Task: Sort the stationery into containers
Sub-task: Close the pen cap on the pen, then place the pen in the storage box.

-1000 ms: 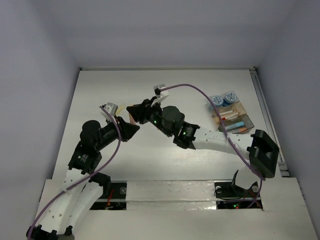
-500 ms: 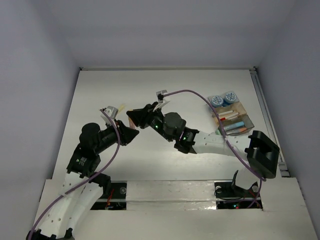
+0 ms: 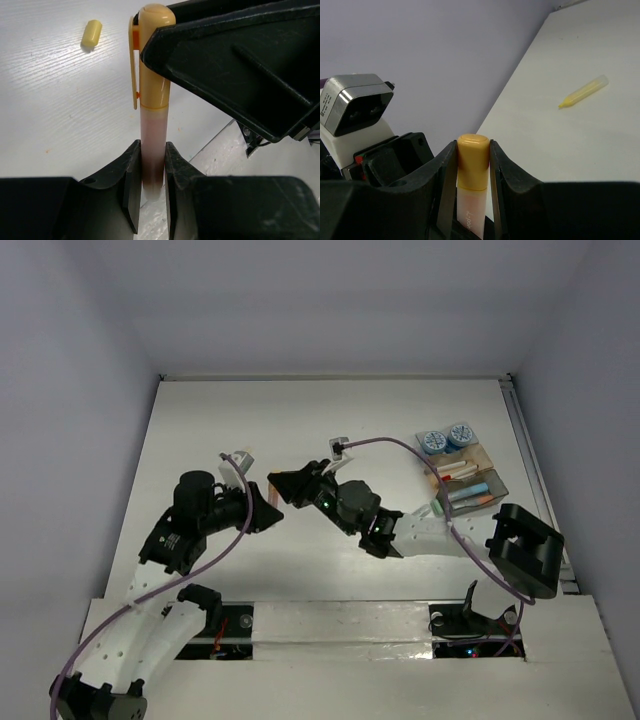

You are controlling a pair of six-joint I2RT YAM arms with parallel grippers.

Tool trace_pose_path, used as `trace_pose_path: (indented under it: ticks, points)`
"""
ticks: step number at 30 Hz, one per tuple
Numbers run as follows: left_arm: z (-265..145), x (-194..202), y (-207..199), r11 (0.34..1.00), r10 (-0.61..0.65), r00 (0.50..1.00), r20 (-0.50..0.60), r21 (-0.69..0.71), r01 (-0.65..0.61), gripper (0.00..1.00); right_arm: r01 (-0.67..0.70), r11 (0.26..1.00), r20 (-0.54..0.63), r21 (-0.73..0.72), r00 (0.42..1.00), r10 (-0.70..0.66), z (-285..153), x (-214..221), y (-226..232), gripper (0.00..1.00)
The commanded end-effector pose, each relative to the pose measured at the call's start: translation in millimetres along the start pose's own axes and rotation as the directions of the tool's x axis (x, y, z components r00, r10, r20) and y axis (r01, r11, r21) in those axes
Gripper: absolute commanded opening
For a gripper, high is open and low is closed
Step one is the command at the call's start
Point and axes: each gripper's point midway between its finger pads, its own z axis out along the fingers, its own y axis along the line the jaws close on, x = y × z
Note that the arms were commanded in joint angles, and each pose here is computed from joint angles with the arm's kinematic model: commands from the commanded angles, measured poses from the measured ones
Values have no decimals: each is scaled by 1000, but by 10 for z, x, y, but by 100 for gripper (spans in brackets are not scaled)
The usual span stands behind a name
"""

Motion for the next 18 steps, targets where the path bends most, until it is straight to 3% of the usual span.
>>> trace_pose_path:
  ticks: [1,18]
  points:
    - [-349,-1480,-314,982,191,852,487,-86,-171,0,15,999,-429,-38,903,-30,-626,1298,-38,0]
    - [-363,-1738,-350,981,196,834,516,-110,-162,0,0,999,-488,-45,873,-22,-799,1622,62,0]
